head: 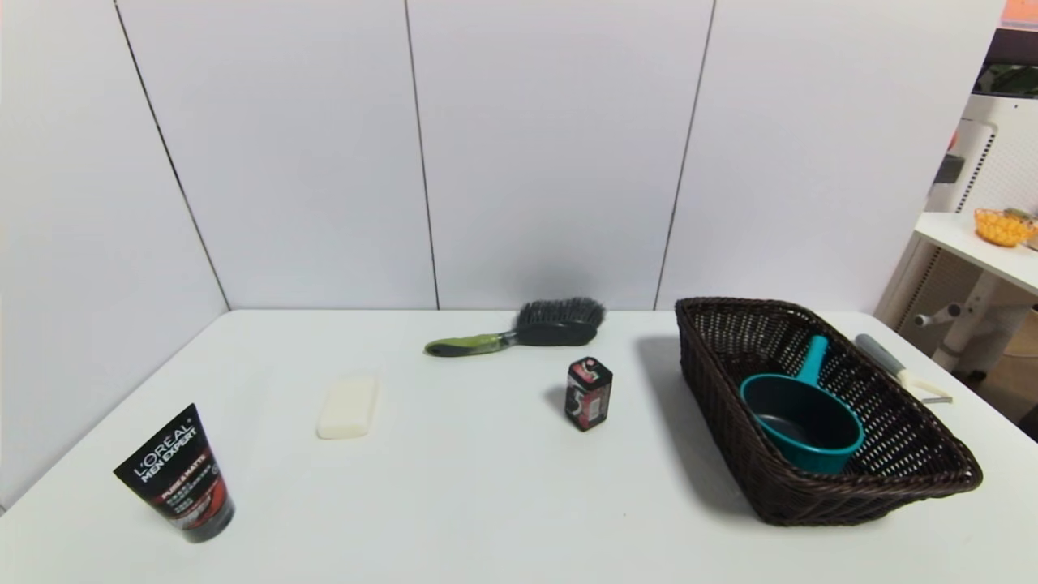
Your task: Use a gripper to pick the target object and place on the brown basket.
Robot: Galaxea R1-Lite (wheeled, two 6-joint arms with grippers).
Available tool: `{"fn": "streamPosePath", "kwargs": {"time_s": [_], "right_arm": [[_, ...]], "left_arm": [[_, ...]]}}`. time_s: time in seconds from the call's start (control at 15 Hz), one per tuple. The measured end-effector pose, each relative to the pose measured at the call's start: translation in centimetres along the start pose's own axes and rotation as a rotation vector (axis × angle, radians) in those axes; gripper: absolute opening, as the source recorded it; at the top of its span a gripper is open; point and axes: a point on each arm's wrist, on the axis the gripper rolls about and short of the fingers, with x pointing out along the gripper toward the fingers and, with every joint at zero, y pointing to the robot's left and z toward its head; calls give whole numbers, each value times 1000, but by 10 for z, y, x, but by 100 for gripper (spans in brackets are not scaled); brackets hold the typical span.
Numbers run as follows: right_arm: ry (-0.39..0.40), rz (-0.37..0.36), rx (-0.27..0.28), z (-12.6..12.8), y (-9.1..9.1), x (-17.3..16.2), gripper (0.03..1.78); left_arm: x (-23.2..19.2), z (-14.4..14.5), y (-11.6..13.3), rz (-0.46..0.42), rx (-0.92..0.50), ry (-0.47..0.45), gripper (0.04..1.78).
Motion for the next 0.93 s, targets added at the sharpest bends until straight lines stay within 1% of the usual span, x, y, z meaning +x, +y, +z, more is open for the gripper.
{"fn": "streamPosePath", "kwargs": {"time_s": [0.07,0.27,0.47,0.93], "right_arm": [[-34,-11,3,-2,0,-3,169],[-85,-38,58,-5,0,-8,169],[-103,-46,60,-6,0,-9,169],[-110,-45,58,-5,0,-10,169]], "left_arm": [[0,0,0,0,0,0,169],[0,0,0,0,0,0,169],[0,0,0,0,0,0,169],[0,0,0,0,0,0,169]]}}
